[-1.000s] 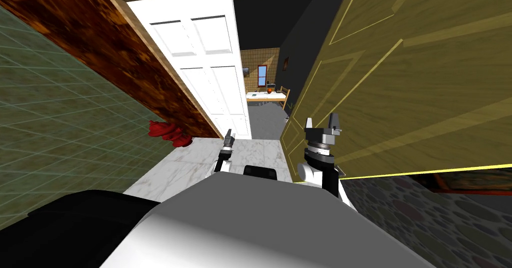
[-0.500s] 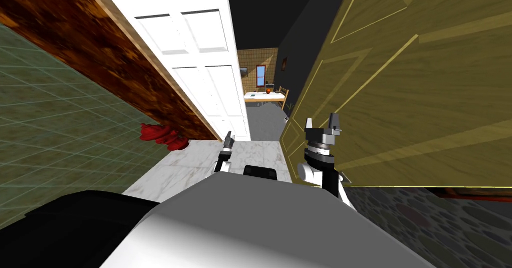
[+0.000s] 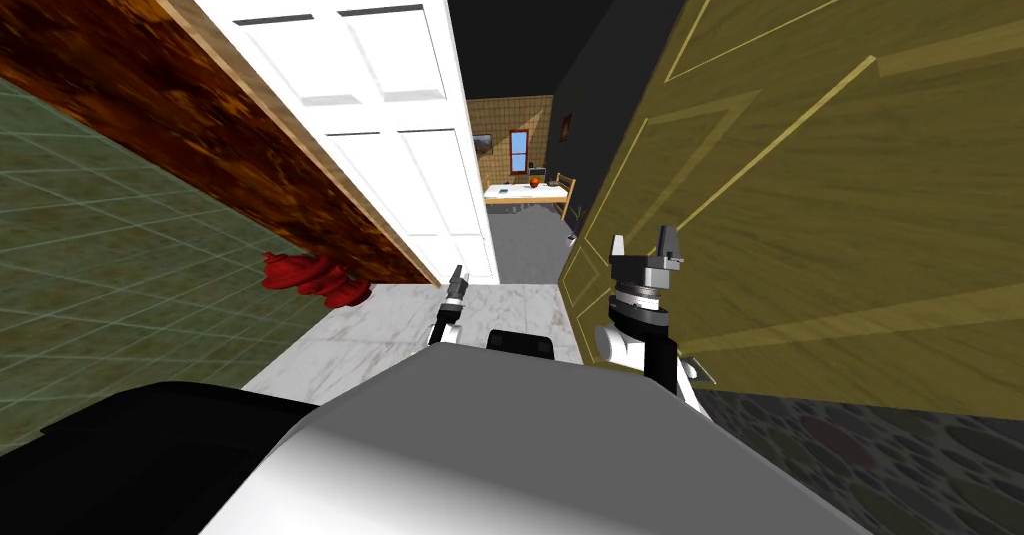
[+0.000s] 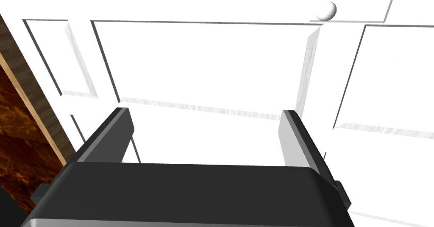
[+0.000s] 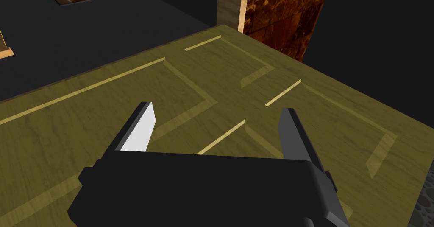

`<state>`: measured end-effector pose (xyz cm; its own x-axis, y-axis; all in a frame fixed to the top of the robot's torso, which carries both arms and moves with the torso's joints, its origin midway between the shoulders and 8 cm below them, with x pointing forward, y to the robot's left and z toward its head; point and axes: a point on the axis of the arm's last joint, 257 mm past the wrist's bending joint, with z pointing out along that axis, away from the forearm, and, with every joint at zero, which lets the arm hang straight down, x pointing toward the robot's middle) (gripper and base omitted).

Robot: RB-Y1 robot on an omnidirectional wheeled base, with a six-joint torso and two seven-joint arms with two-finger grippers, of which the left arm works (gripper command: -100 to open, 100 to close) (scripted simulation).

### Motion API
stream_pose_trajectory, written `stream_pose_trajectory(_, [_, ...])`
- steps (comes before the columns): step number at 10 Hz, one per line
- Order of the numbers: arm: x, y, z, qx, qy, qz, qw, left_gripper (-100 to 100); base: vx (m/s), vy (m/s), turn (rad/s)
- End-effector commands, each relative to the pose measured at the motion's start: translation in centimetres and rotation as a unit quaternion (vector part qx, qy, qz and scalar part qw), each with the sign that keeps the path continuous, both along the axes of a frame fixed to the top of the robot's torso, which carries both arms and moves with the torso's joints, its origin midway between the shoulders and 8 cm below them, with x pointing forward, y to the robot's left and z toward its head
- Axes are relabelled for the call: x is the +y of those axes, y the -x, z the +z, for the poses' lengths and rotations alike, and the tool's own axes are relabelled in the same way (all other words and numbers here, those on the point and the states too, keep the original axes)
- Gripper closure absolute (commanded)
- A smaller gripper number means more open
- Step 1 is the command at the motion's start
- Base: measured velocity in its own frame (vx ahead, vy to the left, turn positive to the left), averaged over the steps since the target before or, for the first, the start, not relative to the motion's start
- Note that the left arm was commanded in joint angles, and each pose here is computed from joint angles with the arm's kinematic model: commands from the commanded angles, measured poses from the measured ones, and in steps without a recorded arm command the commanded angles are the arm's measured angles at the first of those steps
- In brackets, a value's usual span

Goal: Pull the door open

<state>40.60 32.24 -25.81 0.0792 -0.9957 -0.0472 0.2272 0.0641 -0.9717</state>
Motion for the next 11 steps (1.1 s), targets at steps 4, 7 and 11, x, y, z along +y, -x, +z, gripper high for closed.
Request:
stream_pose_trajectory(4, [1.4,0.5,-2.6,0.020,0.006,0.007,0.9997,-100,0.104,0.004,-0.034])
stream_pose_trajectory(7, [2.2,0.8,-4.1,0.033,0.010,0.012,0.9993,-100,0.097,-0.003,-0.031])
stream_pose_trajectory(11, [3.8,1.6,-6.9,0.056,0.018,0.023,0.9980,-100,0.130,0.003,-0.046])
